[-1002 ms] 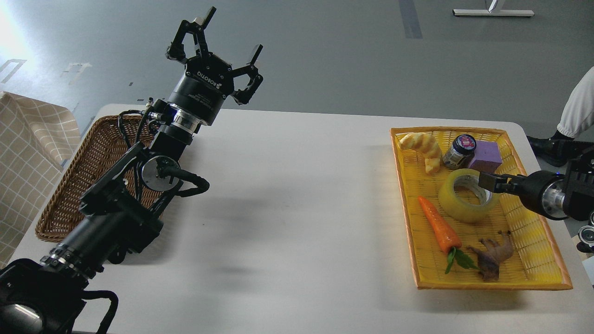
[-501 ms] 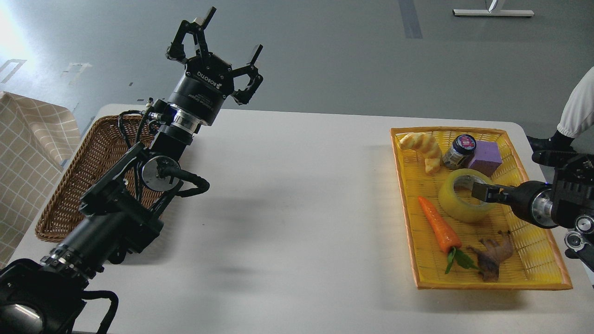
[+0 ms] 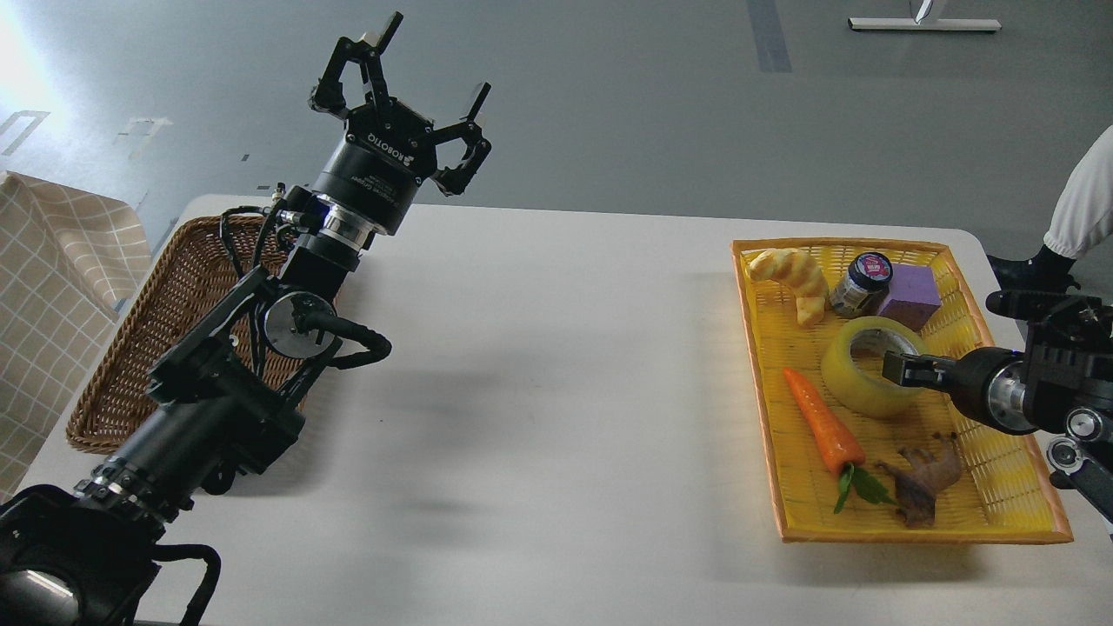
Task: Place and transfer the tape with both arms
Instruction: 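Insert the right gripper into the tape roll's hole and grip it, then lift the tape roll out of the tray with the right gripper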
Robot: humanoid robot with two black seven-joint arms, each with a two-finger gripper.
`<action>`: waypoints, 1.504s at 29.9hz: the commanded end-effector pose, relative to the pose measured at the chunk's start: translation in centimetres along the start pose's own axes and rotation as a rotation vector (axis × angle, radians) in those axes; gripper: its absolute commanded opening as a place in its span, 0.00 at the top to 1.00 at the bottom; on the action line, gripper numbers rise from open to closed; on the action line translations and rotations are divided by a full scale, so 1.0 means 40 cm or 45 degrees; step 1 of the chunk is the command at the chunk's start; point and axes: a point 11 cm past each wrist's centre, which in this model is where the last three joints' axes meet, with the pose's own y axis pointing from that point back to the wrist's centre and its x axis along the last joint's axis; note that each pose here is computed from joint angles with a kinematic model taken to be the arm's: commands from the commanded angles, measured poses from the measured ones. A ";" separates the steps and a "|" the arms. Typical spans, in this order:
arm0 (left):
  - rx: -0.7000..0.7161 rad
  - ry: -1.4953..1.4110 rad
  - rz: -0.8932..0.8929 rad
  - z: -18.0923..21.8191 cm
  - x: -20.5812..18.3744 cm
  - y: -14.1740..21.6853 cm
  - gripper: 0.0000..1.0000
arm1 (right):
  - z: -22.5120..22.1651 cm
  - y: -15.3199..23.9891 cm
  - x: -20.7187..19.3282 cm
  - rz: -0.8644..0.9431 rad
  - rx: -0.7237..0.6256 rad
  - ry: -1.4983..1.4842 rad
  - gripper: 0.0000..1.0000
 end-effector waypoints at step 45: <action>0.005 0.001 0.008 -0.005 0.004 0.000 0.02 | -0.277 0.197 0.330 0.424 0.412 0.124 1.00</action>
